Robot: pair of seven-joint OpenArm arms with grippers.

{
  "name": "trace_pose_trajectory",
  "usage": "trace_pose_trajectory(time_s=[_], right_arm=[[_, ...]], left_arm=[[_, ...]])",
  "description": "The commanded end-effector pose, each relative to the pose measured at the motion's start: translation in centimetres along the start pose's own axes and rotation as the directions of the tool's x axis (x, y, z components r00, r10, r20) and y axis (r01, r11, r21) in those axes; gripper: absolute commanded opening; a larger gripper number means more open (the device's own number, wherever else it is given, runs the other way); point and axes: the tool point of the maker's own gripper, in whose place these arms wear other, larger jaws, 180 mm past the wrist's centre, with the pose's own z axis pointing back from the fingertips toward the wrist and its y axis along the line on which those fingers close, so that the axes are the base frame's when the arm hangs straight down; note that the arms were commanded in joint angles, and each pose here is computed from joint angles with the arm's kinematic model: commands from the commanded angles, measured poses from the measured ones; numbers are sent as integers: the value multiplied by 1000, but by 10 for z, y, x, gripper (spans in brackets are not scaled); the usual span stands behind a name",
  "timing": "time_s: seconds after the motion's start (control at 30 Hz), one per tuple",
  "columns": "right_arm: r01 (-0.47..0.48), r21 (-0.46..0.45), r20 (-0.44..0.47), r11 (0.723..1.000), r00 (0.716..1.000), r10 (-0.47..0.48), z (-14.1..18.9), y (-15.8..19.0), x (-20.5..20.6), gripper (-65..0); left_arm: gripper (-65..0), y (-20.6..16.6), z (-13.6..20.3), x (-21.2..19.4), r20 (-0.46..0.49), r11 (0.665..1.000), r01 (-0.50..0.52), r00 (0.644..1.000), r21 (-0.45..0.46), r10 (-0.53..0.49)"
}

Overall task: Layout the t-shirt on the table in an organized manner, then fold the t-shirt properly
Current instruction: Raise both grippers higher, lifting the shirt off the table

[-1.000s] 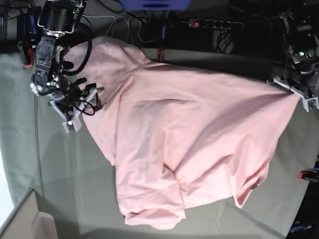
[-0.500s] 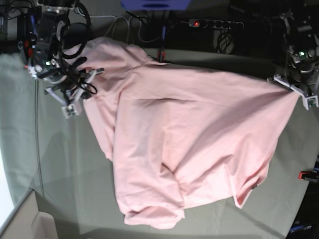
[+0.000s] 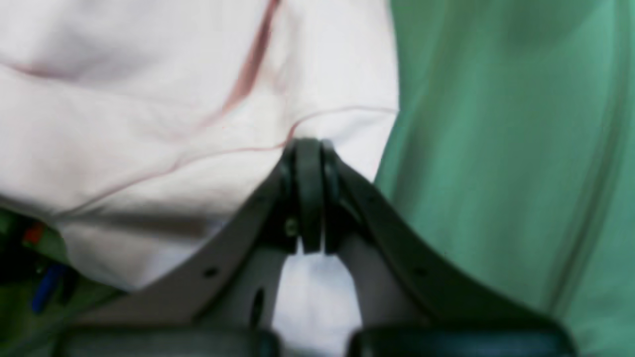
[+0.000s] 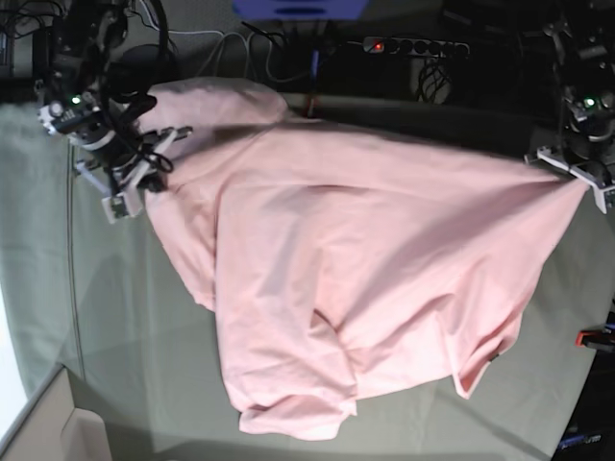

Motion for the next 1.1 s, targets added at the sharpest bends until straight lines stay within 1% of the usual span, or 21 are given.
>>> trace_pose_trajectory(time_s=[0.0, 0.1, 0.13, 0.27, 0.43, 0.5, 0.53, 0.8, 0.93, 0.97, 1.0, 1.03, 1.07], right_arm=[[-6, 9, 37, 1000, 999, 6, -4, -3, 11, -650], [1, 44, -14, 999, 1000, 0, -22, -2, 1, -650], [7, 48, -21, 999, 1000, -6, -25, -3, 0, -635], [14, 44, -12, 999, 1000, -13, -29, -6, 5, -531], [13, 47, 10, 999, 1000, -14, -33, -6, 18, -380], [12, 50, 10, 999, 1000, -13, -33, -4, 18, -337], [14, 49, 12, 999, 1000, -14, -33, -4, 19, -328], [61, 71, -48, 996, 997, -58, -50, -5, 0, -326], [57, 74, -57, 996, 997, -53, -51, -5, -3, -329], [59, 77, -58, 995, 997, -54, -52, -4, -4, -344], [54, 85, -65, 995, 997, -49, -52, 0, -6, -375], [44, 96, -68, 994, 997, -37, -53, 4, -6, -420], [33, 106, -71, 994, 997, -26, -54, 8, -7, -485]], left_arm=[[-649, 6, 2, 12, 42, 1000, 1, 999, 21, -2], [-649, 5, 2, 12, 40, 1000, 2, 999, 19, -2], [-649, 5, 2, 11, 40, 1000, 0, 999, 18, -1], [-649, 5, 2, 11, 40, 1000, 0, 999, 18, -1], [-649, 5, 2, 11, 40, 1000, 0, 999, 18, -1], [-649, 5, 2, 12, 41, 1000, 0, 999, 18, -1], [-649, 5, 2, 12, 41, 1000, 0, 999, 18, -1], [-649, 5, 2, 13, 44, 1000, -2, 999, 18, 1], [-649, 3, 2, 18, 55, 1000, -6, 998, 15, 6], [-649, 3, 2, 18, 55, 1000, -6, 998, 15, 6], [-649, 3, 2, 18, 55, 1000, -6, 998, 15, 6], [-649, 3, 2, 18, 55, 1000, -6, 998, 15, 6], [-649, 3, 2, 18, 55, 1000, -6, 998, 15, 6]])
